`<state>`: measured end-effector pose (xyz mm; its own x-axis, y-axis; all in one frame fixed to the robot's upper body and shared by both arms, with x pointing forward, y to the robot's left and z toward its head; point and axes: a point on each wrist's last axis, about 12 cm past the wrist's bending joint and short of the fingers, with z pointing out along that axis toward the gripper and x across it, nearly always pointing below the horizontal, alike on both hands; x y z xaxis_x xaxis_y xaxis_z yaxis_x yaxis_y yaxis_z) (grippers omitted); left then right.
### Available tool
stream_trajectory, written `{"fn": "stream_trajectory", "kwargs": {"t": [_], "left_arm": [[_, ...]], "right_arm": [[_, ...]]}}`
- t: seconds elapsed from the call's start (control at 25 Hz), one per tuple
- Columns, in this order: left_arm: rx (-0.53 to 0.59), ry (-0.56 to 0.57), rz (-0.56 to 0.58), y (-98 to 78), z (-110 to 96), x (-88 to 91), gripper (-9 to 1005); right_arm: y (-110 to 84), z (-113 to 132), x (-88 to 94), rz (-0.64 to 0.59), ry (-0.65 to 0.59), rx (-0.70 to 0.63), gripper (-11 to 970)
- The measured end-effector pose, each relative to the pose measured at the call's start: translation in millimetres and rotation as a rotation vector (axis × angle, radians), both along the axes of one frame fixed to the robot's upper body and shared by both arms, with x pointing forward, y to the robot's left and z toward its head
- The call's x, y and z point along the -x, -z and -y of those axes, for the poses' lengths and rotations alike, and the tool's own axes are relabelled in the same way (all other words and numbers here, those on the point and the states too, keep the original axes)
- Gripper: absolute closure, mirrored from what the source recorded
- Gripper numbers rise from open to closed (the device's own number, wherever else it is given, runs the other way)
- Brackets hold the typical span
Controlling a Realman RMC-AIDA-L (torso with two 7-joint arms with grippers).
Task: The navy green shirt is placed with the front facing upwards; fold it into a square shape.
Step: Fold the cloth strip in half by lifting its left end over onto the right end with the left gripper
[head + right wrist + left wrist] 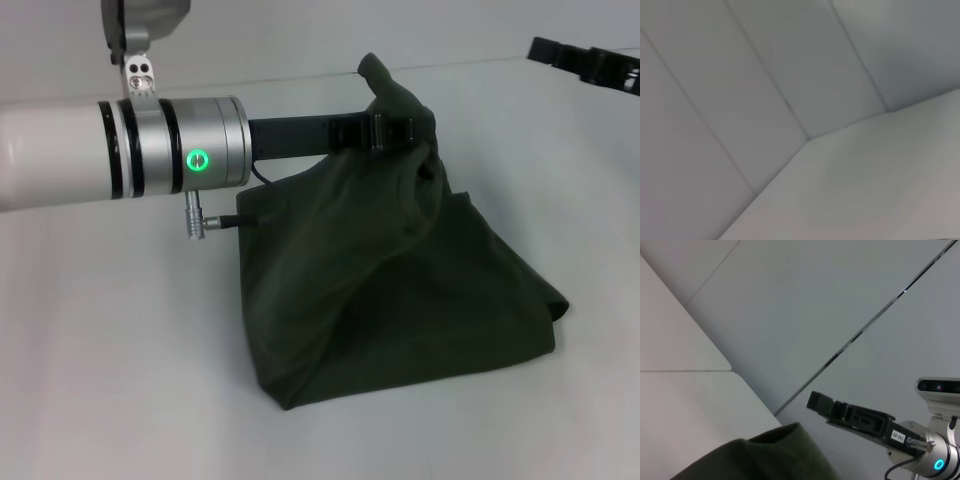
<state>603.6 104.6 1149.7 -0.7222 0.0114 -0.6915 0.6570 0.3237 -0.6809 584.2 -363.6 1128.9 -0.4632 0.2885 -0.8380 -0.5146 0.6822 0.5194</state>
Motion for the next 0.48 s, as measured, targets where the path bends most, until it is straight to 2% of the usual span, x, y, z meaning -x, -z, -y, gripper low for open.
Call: {"fn": "stream_trajectory", "kwargs": {"t": [0.48], "left_arm": [[-0.016, 0.018, -0.004, 5.9, 8, 3.8, 976]], "right_arm": [[4.8, 23, 16.3, 0.008, 0.086, -0.032, 955]]}}
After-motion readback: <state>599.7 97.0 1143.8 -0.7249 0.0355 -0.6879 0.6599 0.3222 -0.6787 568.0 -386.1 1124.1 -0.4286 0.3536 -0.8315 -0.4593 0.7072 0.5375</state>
